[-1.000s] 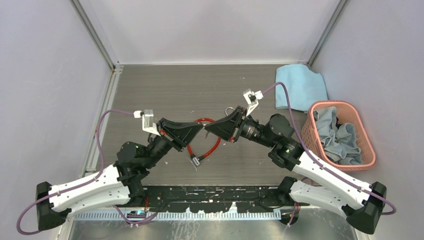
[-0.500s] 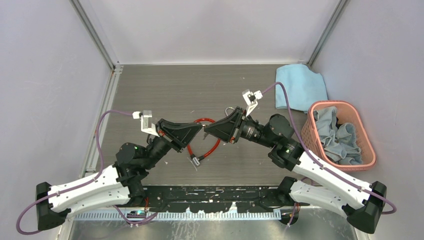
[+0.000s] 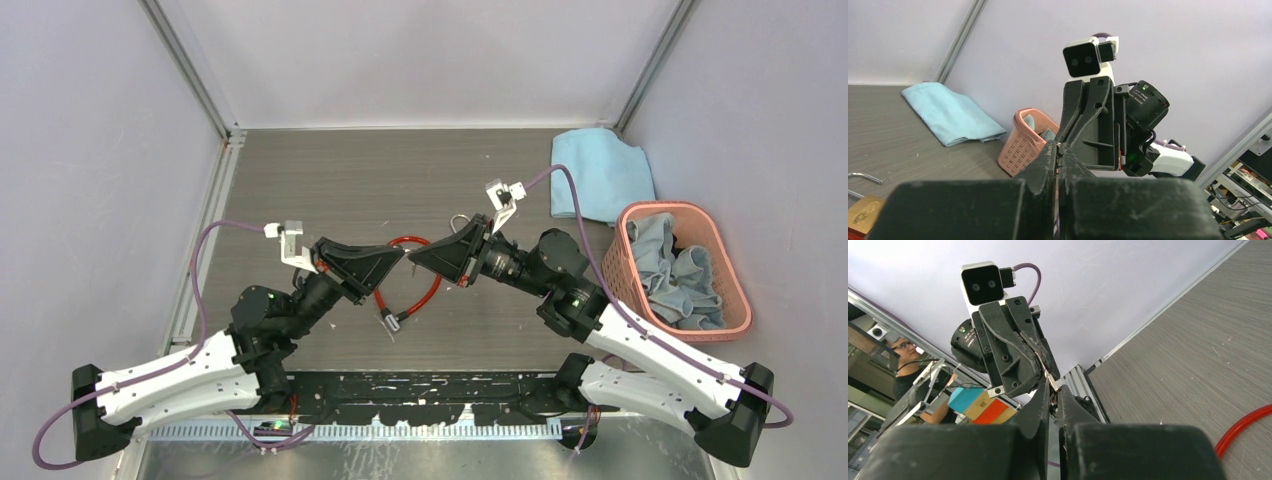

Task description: Unlock with the key

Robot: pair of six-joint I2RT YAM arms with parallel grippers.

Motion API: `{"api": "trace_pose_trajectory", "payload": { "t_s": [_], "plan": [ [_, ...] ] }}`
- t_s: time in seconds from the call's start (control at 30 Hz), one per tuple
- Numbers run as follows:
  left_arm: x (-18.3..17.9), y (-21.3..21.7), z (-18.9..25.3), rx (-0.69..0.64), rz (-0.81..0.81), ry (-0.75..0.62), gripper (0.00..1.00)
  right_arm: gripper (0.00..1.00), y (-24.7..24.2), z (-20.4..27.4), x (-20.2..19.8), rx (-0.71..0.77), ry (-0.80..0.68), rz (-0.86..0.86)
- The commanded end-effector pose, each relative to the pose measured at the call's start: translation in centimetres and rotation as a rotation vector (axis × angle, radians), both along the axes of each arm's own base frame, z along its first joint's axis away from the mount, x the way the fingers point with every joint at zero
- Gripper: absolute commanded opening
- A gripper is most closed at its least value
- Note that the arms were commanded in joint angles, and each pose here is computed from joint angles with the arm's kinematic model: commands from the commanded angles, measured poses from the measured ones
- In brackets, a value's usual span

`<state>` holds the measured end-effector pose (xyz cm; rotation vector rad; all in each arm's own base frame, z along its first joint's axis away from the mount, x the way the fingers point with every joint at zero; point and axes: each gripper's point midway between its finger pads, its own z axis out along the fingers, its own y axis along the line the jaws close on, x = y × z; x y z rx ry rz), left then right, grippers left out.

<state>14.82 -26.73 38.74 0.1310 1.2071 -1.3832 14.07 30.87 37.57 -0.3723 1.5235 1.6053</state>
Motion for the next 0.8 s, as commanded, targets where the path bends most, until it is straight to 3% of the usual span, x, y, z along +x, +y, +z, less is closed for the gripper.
{"api": "trace_pose_trajectory", "payload": {
  "t_s": [0.0,0.37,0.6,0.77],
  "plan": [
    [0.4,0.6,0.3,-0.015,0.029,0.006,0.0,0.01,-1.0,4.4,-1.5,0.089,-0.128,0.016],
    [0.6,0.9,-0.3,0.009,0.043,0.046,0.03,0.01,-1.1,3.6,-1.4,0.061,-0.136,0.008],
    [0.9,1.8,-1.3,0.074,0.078,0.084,0.41,0.01,-1.6,0.6,0.9,-0.051,-0.064,-0.117],
    [1.1,2.9,-2.6,0.169,0.127,0.104,0.56,0.01,-2.3,-1.1,1.9,-0.125,-0.03,-0.186]
  ]
}}
